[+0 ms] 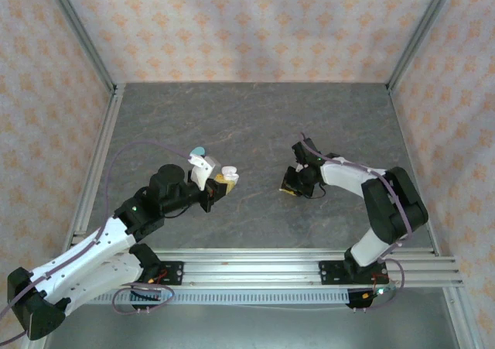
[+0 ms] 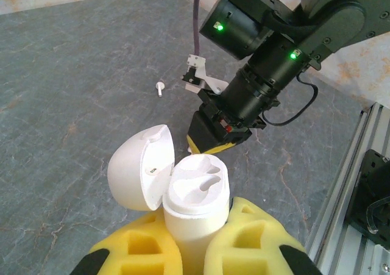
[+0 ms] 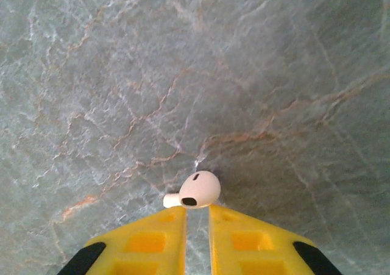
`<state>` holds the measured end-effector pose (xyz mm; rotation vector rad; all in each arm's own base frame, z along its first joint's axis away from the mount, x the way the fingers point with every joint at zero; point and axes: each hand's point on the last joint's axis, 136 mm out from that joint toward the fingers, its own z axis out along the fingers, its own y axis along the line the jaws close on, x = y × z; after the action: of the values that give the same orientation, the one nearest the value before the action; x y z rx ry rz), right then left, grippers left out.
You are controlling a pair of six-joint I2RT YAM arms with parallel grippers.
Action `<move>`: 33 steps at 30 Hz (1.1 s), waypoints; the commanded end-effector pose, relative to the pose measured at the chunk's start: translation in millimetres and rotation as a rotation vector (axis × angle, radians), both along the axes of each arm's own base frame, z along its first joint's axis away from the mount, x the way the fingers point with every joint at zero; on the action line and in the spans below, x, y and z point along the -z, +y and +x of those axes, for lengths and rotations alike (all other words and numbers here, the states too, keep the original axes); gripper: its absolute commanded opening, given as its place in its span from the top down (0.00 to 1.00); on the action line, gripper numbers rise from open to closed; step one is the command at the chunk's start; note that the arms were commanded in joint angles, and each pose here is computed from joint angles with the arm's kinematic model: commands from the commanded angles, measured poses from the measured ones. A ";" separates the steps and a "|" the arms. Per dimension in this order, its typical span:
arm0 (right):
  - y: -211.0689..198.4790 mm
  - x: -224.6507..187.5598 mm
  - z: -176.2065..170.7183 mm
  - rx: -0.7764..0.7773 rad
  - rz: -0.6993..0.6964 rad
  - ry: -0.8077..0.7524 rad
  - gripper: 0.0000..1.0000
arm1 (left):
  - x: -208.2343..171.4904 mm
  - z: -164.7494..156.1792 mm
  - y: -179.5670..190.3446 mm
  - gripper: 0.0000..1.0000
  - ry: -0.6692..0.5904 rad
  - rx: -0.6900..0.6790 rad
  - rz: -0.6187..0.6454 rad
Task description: Insert the wireless bluetooth earbuds into the charging case
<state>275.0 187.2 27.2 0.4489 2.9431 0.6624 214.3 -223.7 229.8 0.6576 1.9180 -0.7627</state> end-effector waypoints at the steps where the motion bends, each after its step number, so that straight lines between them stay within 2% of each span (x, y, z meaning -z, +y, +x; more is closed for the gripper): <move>1: -6.5 -0.2 5.5 -0.040 -0.057 -0.003 0.82 | 2.8 -0.5 4.4 1.00 -0.025 -0.008 0.028; 21: -1.8 -6.2 24.9 -0.086 -0.088 -0.029 0.74 | 9.9 0.1 5.2 1.00 -0.022 -0.002 0.065; 33: 8.3 -14.1 33.2 -0.128 -0.061 -0.029 0.73 | 11.6 0.3 7.0 1.00 -0.017 -0.007 0.080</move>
<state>312.1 199.2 40.2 0.2609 2.9409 0.6127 213.2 -220.7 222.1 0.7019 1.9304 -0.7155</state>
